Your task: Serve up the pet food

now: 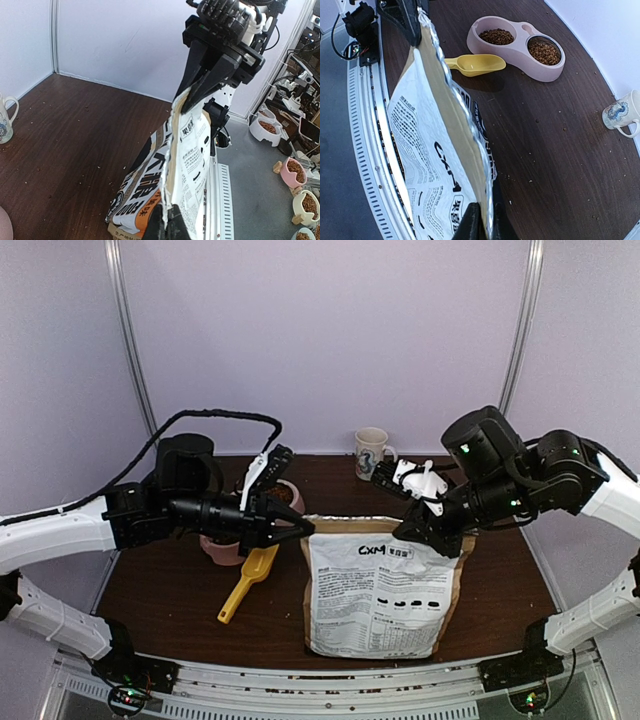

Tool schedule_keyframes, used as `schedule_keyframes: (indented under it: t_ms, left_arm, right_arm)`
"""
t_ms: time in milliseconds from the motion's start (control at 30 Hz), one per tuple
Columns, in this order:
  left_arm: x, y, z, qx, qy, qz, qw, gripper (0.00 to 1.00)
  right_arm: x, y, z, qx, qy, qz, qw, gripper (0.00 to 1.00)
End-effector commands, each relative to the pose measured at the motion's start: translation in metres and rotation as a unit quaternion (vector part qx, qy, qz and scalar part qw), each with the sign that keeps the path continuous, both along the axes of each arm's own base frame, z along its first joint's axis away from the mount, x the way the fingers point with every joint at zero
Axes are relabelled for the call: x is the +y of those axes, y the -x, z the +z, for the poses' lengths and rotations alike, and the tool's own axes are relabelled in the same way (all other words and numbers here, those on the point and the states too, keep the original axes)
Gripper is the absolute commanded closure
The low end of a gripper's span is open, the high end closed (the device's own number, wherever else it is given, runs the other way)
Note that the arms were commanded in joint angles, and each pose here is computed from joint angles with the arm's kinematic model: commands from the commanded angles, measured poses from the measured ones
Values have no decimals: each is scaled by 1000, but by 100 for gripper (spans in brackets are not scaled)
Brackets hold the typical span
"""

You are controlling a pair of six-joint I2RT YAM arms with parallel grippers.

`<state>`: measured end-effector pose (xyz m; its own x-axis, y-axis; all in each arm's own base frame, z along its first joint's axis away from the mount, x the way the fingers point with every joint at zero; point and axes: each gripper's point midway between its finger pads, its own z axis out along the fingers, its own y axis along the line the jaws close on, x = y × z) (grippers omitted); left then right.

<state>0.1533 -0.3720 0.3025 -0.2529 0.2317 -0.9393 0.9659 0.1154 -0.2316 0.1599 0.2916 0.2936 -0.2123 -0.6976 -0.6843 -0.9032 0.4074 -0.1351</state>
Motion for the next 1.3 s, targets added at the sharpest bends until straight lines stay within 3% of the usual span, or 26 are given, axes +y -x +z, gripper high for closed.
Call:
schedule_keyframes:
  t_ms: [0, 133, 267, 467, 533, 633, 800, 900, 967, 1067, 1267]
  left_arm:
    - [17, -8, 39, -40, 38, 23, 998, 100]
    - [18, -9, 40, -42, 40, 24, 998, 100]
    - [19, -11, 40, -44, 37, 27, 998, 100]
    - [25, -13, 43, -52, 38, 36, 997, 100]
    - [27, -14, 44, -55, 37, 40, 997, 100]
    - [29, -15, 44, -56, 37, 43, 997, 100]
    - [32, -18, 44, -59, 34, 49, 996, 100]
    - [35, -20, 45, -62, 34, 55, 996, 100]
    - [37, -21, 47, -66, 37, 58, 995, 100]
    - [38, -23, 48, -67, 37, 60, 995, 100]
    - [42, -27, 46, -69, 33, 67, 995, 100]
  right_arm:
    - [-61, -7, -27, -11, 110, -66, 992, 89]
    - [-66, -7, -34, -11, 122, -71, 990, 100]
    - [-70, -9, -30, -17, 118, -81, 989, 100]
    - [-82, -10, -33, -23, 134, -99, 986, 90]
    - [-84, -11, -35, -24, 138, -103, 985, 90]
    - [-86, -12, -34, -26, 137, -109, 984, 100]
    - [-87, -13, -32, -28, 136, -114, 984, 99]
    - [-90, -13, -32, -29, 139, -118, 983, 90]
    - [-91, -13, -33, -29, 141, -119, 982, 90]
    - [-92, -13, -34, -29, 143, -121, 982, 100]
    - [-95, -16, -32, -38, 144, -130, 980, 100]
